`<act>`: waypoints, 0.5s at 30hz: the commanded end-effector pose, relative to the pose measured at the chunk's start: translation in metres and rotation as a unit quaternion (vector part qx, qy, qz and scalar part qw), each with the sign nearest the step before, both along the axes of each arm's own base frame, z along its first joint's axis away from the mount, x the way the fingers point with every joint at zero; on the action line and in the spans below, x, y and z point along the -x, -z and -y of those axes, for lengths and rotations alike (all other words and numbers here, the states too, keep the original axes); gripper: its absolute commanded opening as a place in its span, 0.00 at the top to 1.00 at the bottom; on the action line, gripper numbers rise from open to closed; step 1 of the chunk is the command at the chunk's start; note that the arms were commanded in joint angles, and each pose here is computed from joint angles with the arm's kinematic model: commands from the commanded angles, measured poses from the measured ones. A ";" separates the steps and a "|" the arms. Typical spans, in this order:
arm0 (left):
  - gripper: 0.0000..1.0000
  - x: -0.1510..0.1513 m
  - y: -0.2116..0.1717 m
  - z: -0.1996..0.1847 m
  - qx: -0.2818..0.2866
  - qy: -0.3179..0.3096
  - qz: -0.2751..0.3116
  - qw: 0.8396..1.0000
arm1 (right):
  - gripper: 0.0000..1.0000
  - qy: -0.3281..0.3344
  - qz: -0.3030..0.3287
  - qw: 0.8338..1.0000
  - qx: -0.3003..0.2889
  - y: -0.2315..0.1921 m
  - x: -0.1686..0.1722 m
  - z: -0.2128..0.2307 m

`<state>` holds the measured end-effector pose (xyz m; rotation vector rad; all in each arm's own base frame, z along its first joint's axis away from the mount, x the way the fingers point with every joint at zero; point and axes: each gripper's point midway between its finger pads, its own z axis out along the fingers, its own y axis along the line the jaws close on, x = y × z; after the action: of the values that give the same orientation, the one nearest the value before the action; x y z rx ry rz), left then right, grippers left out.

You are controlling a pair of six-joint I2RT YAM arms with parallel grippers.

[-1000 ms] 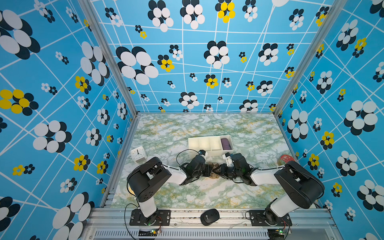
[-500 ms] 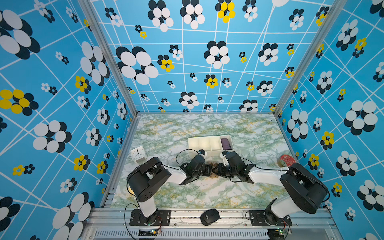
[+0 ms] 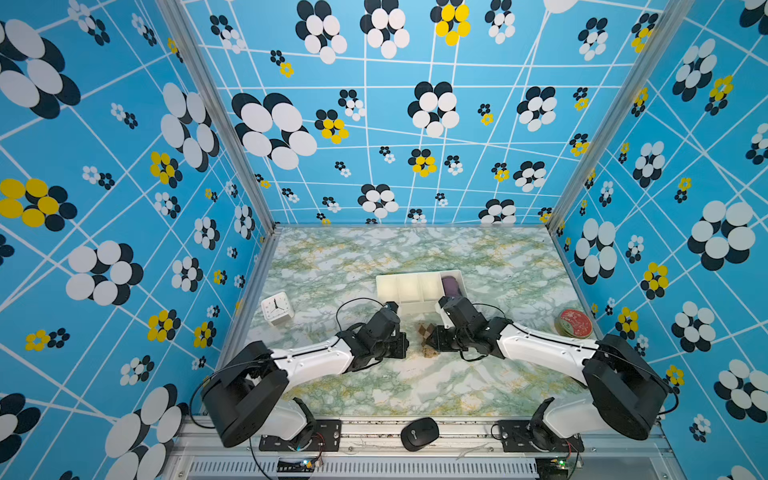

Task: Roll the socks
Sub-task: 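Lift the sock roll with the right gripper while the left gripper releases and withdraws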

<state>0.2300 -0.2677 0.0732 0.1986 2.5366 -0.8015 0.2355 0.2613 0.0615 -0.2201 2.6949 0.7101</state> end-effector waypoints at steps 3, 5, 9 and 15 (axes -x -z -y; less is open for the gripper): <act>0.84 -0.003 -0.020 -0.035 -0.038 -0.020 0.021 0.999 | 1.00 -0.023 0.018 0.998 0.057 -0.018 0.004 0.016; 0.84 -0.005 -0.027 -0.043 -0.037 -0.026 0.029 0.999 | 1.00 -0.033 0.031 0.998 0.050 -0.036 0.003 0.014; 0.85 -0.006 -0.037 -0.055 -0.029 -0.036 0.040 0.998 | 1.00 -0.051 0.073 0.995 0.039 -0.084 -0.004 0.009; 0.85 -0.003 -0.043 -0.060 -0.018 -0.036 0.044 0.998 | 1.00 -0.053 0.119 0.991 0.031 -0.133 -0.032 0.000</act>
<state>0.2391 -0.2149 0.1225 0.1278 2.4341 -0.7308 0.2609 0.2704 0.1902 -0.3991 2.4807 0.6735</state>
